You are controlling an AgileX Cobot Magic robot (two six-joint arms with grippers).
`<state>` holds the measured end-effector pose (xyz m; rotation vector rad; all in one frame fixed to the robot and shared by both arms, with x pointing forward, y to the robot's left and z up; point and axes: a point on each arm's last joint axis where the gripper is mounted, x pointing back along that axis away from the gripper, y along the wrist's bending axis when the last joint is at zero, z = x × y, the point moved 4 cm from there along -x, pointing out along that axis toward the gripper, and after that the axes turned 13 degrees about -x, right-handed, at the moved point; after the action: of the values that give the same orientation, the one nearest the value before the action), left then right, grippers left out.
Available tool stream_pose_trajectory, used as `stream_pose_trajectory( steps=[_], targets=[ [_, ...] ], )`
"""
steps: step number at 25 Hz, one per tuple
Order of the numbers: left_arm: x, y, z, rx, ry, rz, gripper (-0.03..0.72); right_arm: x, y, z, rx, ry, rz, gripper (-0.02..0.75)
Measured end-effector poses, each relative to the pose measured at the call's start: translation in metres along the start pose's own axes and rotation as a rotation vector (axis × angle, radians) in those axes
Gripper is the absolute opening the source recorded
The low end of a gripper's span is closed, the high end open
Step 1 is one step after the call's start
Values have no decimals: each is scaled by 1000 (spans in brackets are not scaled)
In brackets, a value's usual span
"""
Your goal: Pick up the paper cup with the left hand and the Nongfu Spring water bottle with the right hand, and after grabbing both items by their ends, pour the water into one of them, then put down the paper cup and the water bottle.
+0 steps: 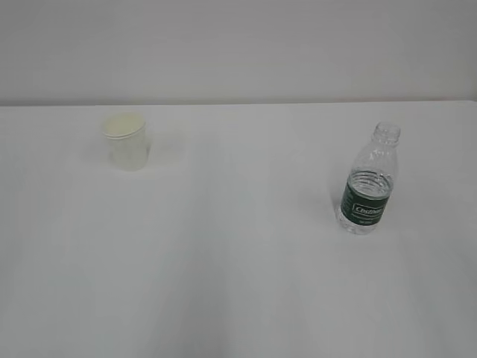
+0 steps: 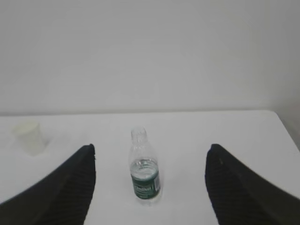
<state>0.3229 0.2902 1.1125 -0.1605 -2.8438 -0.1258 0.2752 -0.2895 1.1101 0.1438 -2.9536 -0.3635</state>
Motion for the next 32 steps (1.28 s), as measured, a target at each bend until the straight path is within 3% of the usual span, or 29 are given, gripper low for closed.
stream_pose_trajectory(
  steps=[7,12,21,25,32],
  targets=[
    [-25,1,-12,37,-12,14,505,-23,16,-25,-64,-89,-110,547],
    [-38,5,-29,44,-108,-8,504,-40,16,-38,-55,-134,-103,547],
    [-62,9,-36,27,-115,-22,503,-50,15,-47,-61,-177,-97,547],
    [-72,5,-45,67,-170,9,503,-56,12,-50,-67,-234,-91,547],
    [-96,-10,-46,-12,-195,72,484,-75,2,-15,-114,-165,-70,547]
  ],
)
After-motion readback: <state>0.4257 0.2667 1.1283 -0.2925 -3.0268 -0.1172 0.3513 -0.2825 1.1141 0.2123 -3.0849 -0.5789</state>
